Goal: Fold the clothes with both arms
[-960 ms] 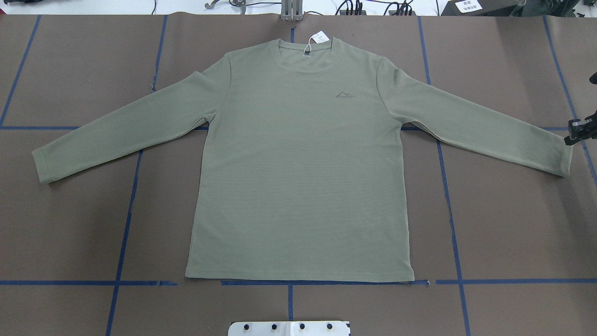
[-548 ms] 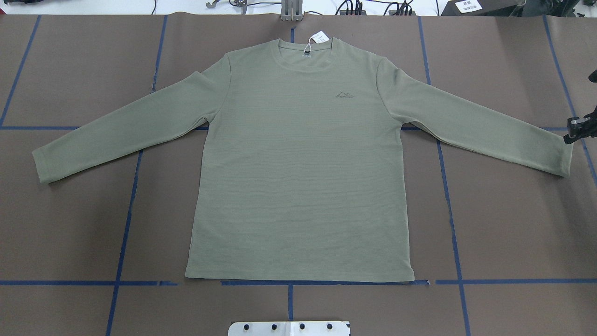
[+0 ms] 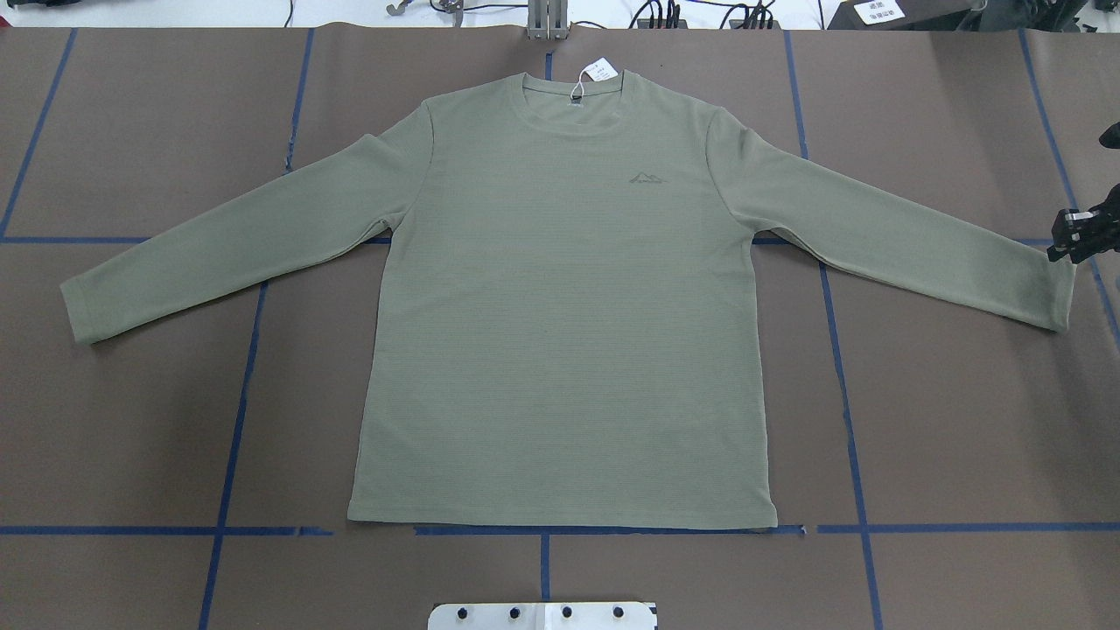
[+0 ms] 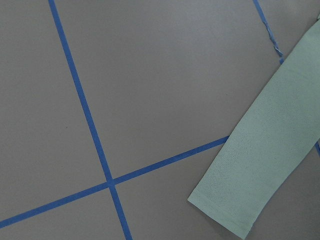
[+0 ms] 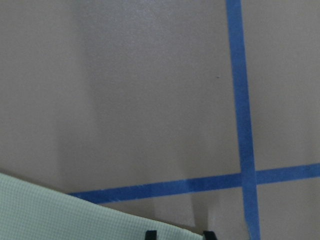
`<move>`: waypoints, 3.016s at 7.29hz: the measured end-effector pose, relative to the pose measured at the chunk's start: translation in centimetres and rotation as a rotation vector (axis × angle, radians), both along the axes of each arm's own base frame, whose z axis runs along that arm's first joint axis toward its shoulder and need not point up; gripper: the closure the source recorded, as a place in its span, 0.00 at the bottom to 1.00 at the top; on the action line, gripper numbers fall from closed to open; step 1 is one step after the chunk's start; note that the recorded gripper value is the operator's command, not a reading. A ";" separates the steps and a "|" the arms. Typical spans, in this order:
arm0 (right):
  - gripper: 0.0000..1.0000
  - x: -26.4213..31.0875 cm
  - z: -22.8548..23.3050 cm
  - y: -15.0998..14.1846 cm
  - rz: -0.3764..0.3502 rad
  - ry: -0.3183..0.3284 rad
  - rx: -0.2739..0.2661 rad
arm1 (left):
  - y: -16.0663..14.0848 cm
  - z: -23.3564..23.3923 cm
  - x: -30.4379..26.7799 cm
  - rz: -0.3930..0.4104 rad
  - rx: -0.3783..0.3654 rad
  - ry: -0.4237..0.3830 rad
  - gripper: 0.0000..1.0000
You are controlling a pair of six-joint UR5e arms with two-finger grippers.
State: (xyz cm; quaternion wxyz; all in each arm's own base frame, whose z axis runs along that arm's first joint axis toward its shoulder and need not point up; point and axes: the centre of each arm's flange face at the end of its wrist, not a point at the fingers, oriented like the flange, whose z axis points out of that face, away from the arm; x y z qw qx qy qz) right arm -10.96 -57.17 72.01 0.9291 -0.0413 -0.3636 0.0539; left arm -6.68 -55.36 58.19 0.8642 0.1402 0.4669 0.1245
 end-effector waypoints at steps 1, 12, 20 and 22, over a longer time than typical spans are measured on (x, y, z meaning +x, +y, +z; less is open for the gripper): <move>0.55 0.0 0.3 0.1 0.001 0.003 -0.007 | 0.0 -0.1 0.0 0.000 0.001 0.000 0.00; 1.00 -0.1 0.5 0.5 -0.003 -0.021 -0.020 | 0.0 -0.6 0.0 0.000 0.010 0.002 0.00; 1.00 -23.1 -36.7 -2.6 0.205 -0.309 -0.062 | -0.1 -1.0 0.0 0.003 0.024 0.002 0.00; 1.00 -34.1 -51.6 -2.0 0.324 -0.371 -0.076 | -0.2 -1.1 0.0 0.003 0.038 0.001 0.00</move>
